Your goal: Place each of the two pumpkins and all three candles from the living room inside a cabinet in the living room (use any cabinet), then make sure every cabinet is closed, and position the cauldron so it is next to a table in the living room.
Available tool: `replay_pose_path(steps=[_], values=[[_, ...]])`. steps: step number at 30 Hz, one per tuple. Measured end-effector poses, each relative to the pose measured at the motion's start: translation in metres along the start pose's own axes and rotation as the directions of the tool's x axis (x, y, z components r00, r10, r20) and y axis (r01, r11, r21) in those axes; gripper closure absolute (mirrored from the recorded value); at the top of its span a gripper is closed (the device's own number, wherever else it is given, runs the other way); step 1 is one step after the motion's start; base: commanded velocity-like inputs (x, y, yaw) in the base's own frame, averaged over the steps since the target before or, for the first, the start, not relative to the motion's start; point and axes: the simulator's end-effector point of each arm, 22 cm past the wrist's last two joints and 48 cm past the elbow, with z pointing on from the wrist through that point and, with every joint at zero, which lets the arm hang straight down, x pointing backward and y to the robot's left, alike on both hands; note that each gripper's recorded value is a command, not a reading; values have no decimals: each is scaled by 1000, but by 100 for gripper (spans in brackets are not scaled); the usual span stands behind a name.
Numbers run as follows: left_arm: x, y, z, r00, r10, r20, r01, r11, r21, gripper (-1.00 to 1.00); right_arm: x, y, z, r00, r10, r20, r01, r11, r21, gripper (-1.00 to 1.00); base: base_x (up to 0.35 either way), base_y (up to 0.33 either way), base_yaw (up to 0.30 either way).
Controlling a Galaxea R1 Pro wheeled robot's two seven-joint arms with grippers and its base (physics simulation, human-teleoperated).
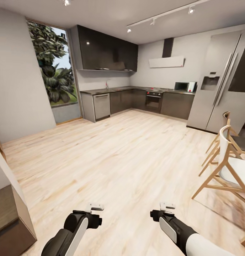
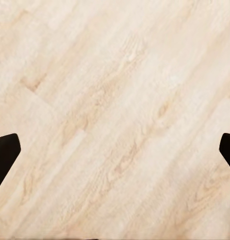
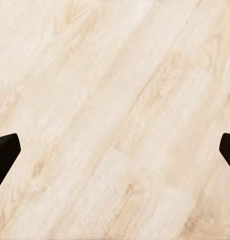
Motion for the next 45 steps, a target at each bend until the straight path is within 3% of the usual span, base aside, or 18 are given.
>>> replay_pose_path(steps=[14,45], values=[[0,0,0,1000,0,0,0,1000,0,-100,-1,0,0,1000,0,1,0,1000,-1,-100,-7,-259,284],[0,0,0,1000,0,-1,0,1000,0,-100,0,1,0,1000,-4,2,4,1000,-2,-100,-91,-7,284]])
